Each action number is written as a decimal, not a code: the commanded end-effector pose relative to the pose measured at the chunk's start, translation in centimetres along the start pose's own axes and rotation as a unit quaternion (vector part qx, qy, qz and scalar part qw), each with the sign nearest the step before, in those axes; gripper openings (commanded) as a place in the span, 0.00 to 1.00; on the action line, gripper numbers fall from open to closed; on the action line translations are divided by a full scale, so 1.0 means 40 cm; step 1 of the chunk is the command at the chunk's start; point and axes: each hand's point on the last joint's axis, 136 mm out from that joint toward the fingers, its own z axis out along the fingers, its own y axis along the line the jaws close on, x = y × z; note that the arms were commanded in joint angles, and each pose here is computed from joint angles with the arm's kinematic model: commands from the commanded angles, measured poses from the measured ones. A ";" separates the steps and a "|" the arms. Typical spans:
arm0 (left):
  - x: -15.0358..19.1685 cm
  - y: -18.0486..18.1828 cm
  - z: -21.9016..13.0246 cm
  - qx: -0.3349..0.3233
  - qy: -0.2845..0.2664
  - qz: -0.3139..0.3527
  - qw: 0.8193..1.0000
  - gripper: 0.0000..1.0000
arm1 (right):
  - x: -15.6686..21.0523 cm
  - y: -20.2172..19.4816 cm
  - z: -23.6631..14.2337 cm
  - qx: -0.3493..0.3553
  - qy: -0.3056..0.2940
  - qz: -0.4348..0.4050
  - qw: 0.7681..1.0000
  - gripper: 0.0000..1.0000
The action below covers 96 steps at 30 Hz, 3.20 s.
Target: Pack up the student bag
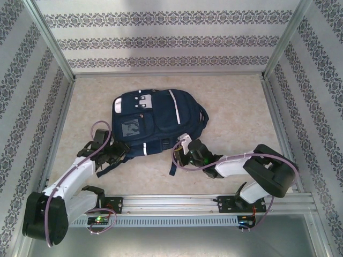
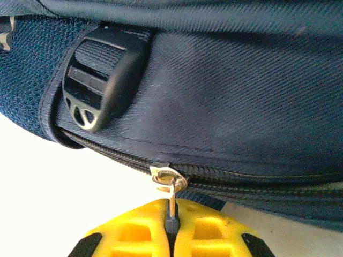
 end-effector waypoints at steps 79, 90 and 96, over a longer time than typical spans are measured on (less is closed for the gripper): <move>-0.061 -0.139 0.045 0.042 -0.112 0.029 0.992 0.10 | 0.100 0.119 -0.038 0.058 0.188 0.049 0.979 0.00; -0.094 -0.092 0.045 0.006 -0.112 0.016 0.994 0.06 | 0.080 0.007 -0.093 0.109 0.190 0.057 0.974 0.00; -0.114 -0.078 0.037 -0.014 -0.120 0.017 0.993 0.05 | 0.050 -0.015 -0.117 0.101 0.173 0.046 0.979 0.00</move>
